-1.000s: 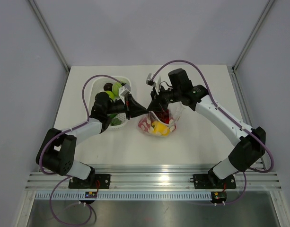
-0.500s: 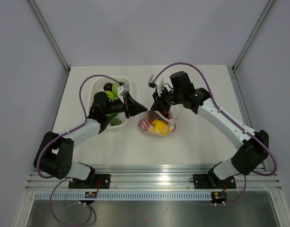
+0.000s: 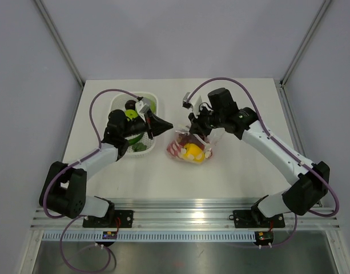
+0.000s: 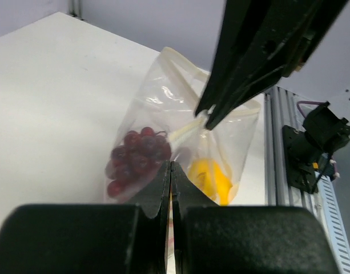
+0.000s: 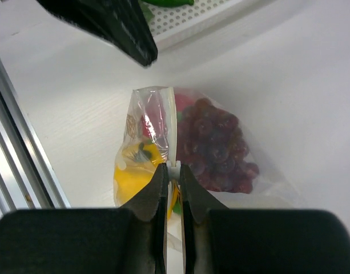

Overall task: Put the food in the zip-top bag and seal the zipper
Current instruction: Zip the zipper food storage bag at the center of the board.

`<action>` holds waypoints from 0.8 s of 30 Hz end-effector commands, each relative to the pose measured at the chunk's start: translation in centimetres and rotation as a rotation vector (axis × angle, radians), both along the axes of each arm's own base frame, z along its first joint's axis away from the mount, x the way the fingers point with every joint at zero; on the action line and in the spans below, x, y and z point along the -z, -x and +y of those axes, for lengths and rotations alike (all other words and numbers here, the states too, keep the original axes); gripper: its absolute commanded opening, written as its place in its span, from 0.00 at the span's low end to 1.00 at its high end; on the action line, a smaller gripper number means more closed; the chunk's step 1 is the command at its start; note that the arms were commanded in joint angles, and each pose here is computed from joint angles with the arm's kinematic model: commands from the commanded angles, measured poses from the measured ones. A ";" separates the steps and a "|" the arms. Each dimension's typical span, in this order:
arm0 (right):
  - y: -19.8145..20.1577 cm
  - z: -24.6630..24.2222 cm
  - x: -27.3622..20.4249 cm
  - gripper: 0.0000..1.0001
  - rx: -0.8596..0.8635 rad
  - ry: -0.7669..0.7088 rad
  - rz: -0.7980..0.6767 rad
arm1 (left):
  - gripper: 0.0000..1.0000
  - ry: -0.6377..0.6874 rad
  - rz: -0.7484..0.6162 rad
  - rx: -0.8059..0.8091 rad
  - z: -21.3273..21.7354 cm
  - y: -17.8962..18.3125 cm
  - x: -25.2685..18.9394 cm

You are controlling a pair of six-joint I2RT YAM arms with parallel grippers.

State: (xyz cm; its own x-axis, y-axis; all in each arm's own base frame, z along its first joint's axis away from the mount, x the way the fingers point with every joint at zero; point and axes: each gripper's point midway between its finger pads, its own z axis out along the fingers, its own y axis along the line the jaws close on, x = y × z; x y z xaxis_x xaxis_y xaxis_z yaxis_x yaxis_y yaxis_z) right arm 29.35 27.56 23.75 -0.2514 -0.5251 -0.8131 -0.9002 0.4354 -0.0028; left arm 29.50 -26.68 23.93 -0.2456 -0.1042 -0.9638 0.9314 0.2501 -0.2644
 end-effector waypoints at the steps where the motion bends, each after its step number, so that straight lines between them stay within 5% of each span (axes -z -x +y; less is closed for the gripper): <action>1: 0.3 -2.6 -1.1 0.00 0.063 0.056 -0.055 | 0.00 0.022 -0.078 -0.110 1.6 -2.2 -1.9; 11: 0.5 -2.6 -1.8 0.00 0.056 0.029 -0.052 | 0.00 0.085 -0.077 0.006 1.1 -0.7 -3.3; 12: 0.5 -2.4 -1.9 0.00 0.051 0.022 -0.048 | 0.07 0.099 -0.084 0.064 0.7 0.3 -3.8; 15: 0.6 -1.8 -2.4 0.00 0.030 -0.012 -0.053 | 0.65 0.076 -0.062 0.147 -0.5 1.4 -4.1; 16: 0.6 -1.5 -2.7 0.00 0.023 -0.024 -0.056 | 0.72 0.061 -0.064 0.152 -0.8 1.4 -4.1; 18: 0.5 -1.3 -3.0 0.00 0.023 -0.036 -0.056 | 0.79 -0.013 -0.080 0.171 -2.0 1.8 -3.2; 24: 0.6 -1.0 -2.9 0.00 0.012 -0.039 -0.041 | 0.78 -0.067 -0.084 0.205 -3.7 2.2 -3.0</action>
